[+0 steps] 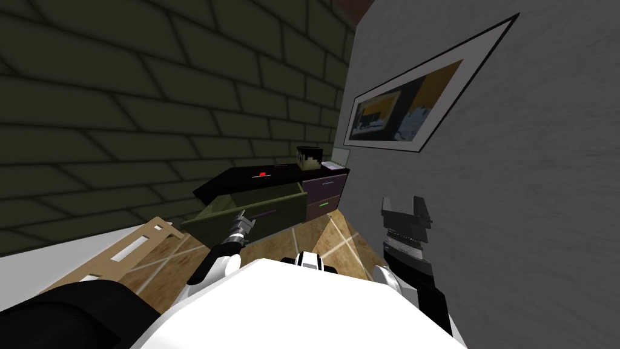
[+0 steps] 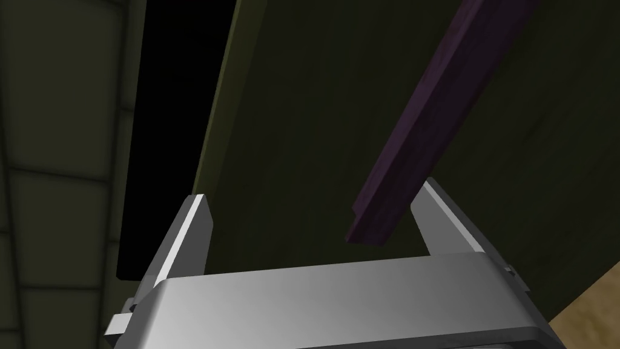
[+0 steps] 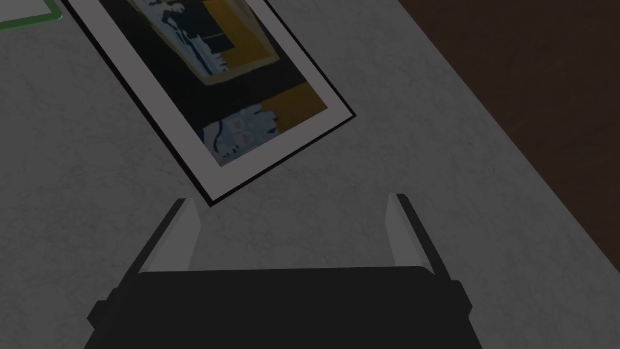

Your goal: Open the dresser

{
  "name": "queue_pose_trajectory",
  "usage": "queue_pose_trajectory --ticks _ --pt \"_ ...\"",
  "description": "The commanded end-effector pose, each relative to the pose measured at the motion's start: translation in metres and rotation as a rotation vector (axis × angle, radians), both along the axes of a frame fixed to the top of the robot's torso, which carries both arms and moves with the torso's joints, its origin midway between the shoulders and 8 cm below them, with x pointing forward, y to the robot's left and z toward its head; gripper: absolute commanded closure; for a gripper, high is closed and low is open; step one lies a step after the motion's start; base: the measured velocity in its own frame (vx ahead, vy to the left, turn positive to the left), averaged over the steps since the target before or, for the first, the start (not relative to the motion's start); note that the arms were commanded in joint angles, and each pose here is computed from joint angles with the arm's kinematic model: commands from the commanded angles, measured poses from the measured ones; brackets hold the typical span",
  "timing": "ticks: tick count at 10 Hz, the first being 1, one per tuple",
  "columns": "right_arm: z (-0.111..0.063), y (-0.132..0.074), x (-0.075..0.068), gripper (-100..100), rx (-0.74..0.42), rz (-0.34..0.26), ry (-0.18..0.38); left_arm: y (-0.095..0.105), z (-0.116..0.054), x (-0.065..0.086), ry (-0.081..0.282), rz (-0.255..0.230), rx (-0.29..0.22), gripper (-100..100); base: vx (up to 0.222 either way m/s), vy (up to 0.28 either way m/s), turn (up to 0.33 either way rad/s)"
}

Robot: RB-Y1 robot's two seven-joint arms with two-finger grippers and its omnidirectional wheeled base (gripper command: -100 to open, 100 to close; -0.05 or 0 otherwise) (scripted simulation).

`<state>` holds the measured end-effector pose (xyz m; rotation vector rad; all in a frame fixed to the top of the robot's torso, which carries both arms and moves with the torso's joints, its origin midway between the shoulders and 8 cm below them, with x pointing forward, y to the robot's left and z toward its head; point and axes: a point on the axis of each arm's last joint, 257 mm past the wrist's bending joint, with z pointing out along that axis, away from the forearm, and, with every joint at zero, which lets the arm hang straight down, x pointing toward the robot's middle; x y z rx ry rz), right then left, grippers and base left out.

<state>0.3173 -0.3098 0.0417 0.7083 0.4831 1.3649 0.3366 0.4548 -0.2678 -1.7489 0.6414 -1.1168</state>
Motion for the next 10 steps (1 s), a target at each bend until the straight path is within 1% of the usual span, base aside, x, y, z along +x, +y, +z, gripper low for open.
queue_pose_trajectory --ticks 1,3,4,5,10 --pt "0.0 0.0 0.0 0 0.0 0.0 0.0 0.003 0.015 -0.007 -0.004 -0.002 -0.002 -100 0.035 -0.015 -0.014" --pt "0.0 0.0 0.0 0 0.0 0.0 0.0 0.004 0.025 -0.014 -0.003 -0.004 -0.003 -100 0.031 -0.009 -0.002" --pt "0.0 0.0 0.0 0 0.0 0.0 0.0 0.003 0.012 -0.017 0.021 -0.001 -0.007 -100 0.018 -0.001 0.003" --pt "0.0 0.0 0.0 0 0.0 0.0 0.0 0.003 0.01 -0.018 0.028 0.0 -0.009 0 0.006 0.001 0.0" --pt "0.0 0.0 0.0 0 0.0 0.0 0.0 0.002 0.001 -0.021 0.048 0.002 -0.02 0 0.0 0.0 0.0"
